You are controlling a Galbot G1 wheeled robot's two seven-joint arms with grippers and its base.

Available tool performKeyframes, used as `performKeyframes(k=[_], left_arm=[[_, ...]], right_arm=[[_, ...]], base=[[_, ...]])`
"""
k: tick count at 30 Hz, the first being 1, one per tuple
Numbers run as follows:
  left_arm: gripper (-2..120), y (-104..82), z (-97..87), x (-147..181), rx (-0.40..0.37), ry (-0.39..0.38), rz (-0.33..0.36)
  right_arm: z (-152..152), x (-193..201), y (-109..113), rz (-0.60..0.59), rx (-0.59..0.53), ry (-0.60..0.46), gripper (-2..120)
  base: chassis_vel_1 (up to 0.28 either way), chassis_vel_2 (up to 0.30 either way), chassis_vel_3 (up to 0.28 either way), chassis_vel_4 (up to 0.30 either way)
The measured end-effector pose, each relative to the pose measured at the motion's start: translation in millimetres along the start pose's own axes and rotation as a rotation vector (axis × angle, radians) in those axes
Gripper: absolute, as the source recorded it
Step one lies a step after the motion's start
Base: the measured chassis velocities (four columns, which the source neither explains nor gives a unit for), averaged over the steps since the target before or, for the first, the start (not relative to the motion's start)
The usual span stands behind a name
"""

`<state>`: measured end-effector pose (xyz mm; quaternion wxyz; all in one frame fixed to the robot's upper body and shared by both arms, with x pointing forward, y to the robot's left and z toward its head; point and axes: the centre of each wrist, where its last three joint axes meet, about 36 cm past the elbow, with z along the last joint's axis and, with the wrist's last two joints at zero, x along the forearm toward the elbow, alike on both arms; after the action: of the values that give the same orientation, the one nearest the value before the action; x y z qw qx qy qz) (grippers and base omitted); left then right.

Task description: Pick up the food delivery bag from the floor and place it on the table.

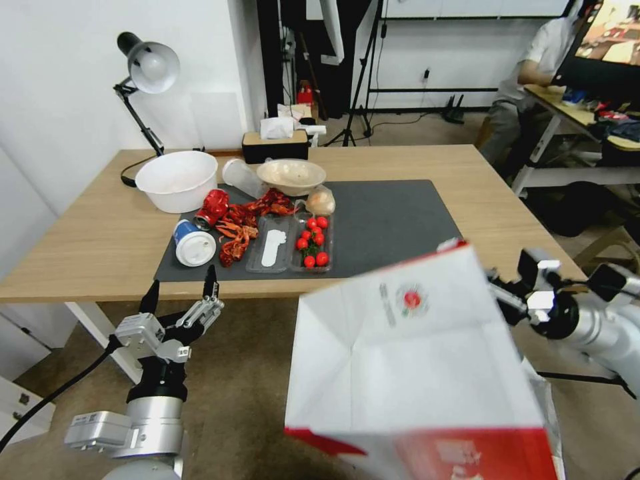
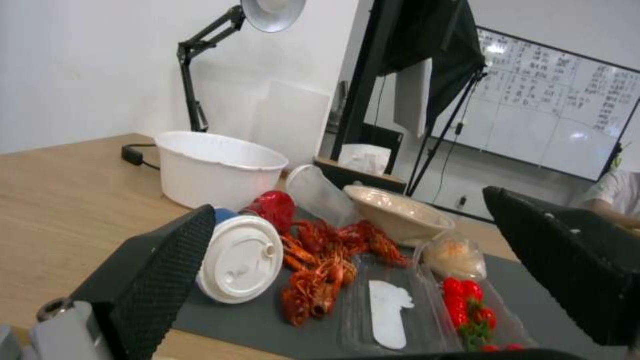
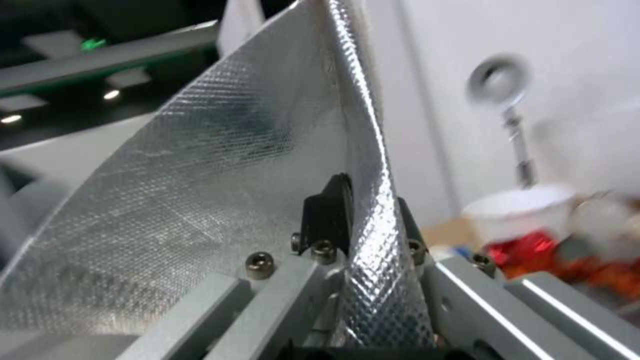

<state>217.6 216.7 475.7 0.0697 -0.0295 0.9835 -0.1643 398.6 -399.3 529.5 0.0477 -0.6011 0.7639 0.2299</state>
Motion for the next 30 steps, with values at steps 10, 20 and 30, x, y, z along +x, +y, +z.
performKeyframes(k=[10, 20, 30], left_arm=[[100, 0.3, 4.8, -2, 0.006, -0.003, -0.004], [100, 1.9, 10.2, -3, 0.003, 0.001, -0.010], [100, 4.2, 14.1, -3, -0.003, 0.001, -0.013]], right_arm=[[-69, -24, 26, 0.268, 0.111, -0.103, 0], [-115, -50, 25, 0.604, 0.122, -0.292, 0], [-112, -28, -13, 0.914, 0.069, -0.347, 0]], base=[[0.000, 0.000, 0.000, 0.000], [0.000, 0.000, 0.000, 0.000], [0.000, 0.000, 0.000, 0.000]])
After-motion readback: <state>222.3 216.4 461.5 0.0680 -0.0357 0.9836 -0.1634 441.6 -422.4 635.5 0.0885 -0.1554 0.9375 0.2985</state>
